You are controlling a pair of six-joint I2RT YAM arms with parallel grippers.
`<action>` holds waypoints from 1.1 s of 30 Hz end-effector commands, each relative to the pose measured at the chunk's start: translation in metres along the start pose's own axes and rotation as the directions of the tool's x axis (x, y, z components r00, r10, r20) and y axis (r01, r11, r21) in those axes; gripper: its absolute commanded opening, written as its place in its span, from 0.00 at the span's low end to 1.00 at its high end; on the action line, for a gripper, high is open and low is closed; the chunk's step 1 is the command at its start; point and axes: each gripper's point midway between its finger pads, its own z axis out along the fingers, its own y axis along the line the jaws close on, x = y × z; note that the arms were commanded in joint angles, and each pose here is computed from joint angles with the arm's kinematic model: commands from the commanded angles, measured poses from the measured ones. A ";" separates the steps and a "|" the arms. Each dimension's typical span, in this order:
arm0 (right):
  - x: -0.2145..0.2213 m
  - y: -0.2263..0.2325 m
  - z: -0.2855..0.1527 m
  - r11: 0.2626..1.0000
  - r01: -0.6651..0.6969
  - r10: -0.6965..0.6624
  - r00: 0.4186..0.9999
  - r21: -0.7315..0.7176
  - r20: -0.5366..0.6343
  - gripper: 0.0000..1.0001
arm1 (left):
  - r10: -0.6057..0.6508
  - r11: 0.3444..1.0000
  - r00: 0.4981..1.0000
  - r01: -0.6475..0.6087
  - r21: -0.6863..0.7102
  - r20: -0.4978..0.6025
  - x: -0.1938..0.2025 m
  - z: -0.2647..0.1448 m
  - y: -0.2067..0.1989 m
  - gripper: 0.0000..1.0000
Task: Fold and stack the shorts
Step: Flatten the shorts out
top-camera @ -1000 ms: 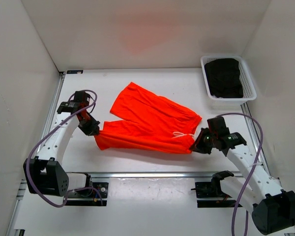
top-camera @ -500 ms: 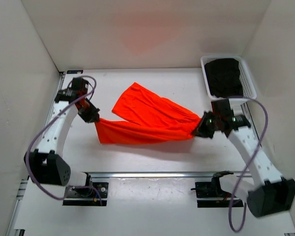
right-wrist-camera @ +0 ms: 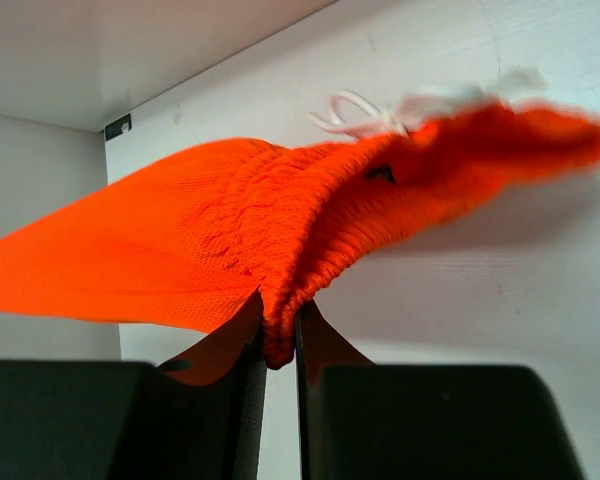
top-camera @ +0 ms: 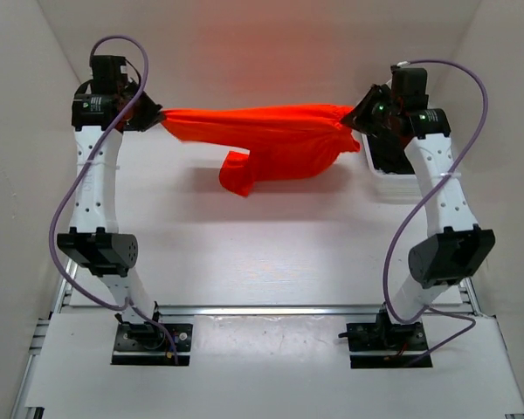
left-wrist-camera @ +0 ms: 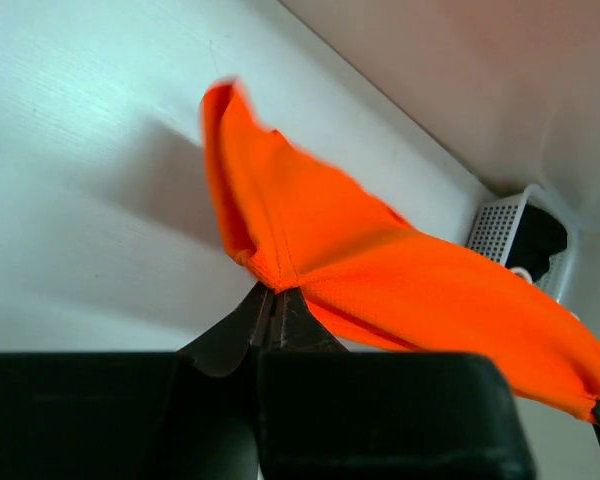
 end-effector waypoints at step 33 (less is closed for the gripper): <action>0.235 -0.176 -0.087 0.926 -0.124 0.179 0.976 0.357 -0.127 0.21 | 0.120 0.970 0.933 -0.184 -0.160 -0.340 0.198 0.004 0.092 0.63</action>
